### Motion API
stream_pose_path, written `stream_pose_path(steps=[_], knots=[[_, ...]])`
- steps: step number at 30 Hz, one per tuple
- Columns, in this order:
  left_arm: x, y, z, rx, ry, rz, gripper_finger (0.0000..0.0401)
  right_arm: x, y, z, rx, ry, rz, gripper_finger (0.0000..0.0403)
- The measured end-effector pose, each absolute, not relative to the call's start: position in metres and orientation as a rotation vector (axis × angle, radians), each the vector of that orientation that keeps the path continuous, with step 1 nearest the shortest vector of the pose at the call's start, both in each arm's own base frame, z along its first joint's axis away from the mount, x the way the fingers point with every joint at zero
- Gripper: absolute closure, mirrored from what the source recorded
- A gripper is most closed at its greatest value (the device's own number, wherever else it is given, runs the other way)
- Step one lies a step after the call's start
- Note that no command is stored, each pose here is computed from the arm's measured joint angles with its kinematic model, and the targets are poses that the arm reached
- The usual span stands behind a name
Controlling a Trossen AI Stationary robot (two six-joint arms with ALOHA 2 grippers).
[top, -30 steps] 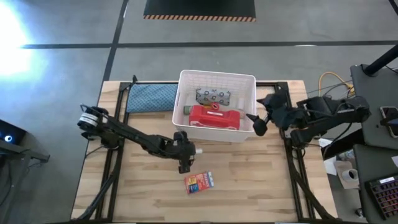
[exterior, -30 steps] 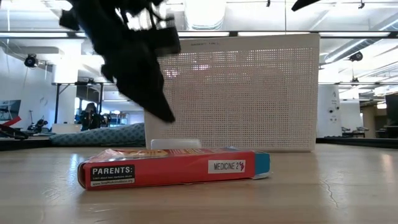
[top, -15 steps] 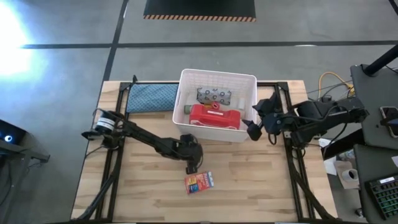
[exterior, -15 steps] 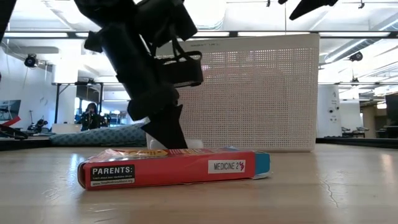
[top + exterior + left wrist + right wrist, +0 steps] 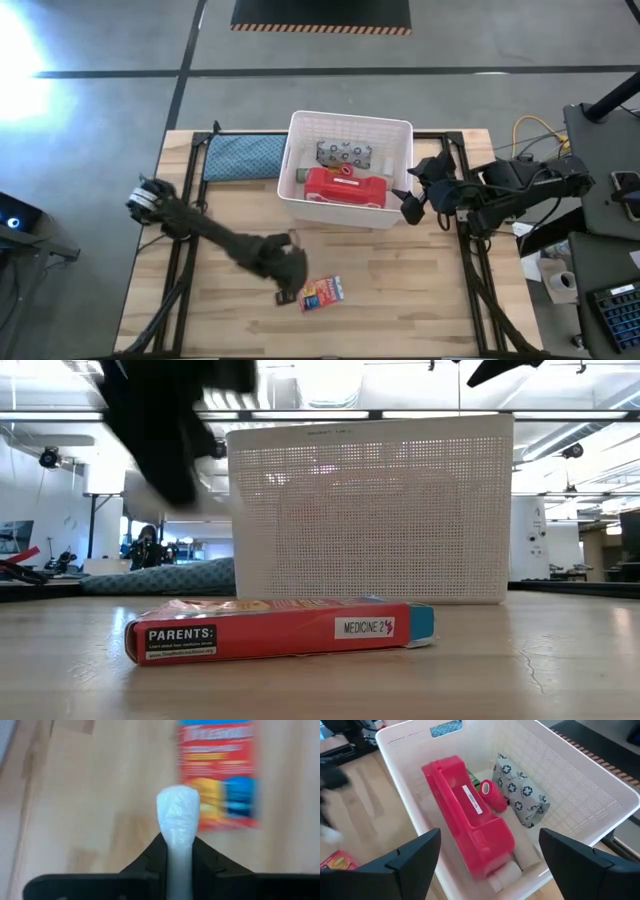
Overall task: Pick & place medical supplies in basket/bin
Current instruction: Put the white rolled gauze into the white bin
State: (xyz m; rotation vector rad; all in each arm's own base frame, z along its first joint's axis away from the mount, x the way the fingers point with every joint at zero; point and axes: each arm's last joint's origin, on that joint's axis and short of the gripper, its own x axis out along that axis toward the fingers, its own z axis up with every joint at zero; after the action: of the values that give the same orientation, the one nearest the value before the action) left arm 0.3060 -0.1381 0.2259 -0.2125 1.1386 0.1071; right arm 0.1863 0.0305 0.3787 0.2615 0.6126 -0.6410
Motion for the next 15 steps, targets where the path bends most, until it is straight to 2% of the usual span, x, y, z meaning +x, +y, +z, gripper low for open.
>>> stream_pose_path(steps=[4,8,10,13,15], knots=[[0.281,-0.150,0.291,-0.212,1.000,0.205,0.0366,0.183,0.031,0.382,0.251,0.598,-0.622,0.0078],[0.277,-0.129,0.360,-0.127,0.588,0.448,0.0366,0.181,0.031,0.384,0.252,0.584,-0.613,0.0078],[0.282,-0.108,0.386,-0.048,0.458,0.550,0.0366,0.182,0.031,0.386,0.257,0.566,-0.608,0.0078],[0.298,-0.061,0.409,0.108,0.428,0.625,0.0366,0.183,0.034,0.387,0.269,0.544,-0.592,0.0078],[0.311,-0.023,0.414,0.158,0.451,0.591,0.0366,0.184,0.036,0.388,0.277,0.532,-0.577,0.0078]])
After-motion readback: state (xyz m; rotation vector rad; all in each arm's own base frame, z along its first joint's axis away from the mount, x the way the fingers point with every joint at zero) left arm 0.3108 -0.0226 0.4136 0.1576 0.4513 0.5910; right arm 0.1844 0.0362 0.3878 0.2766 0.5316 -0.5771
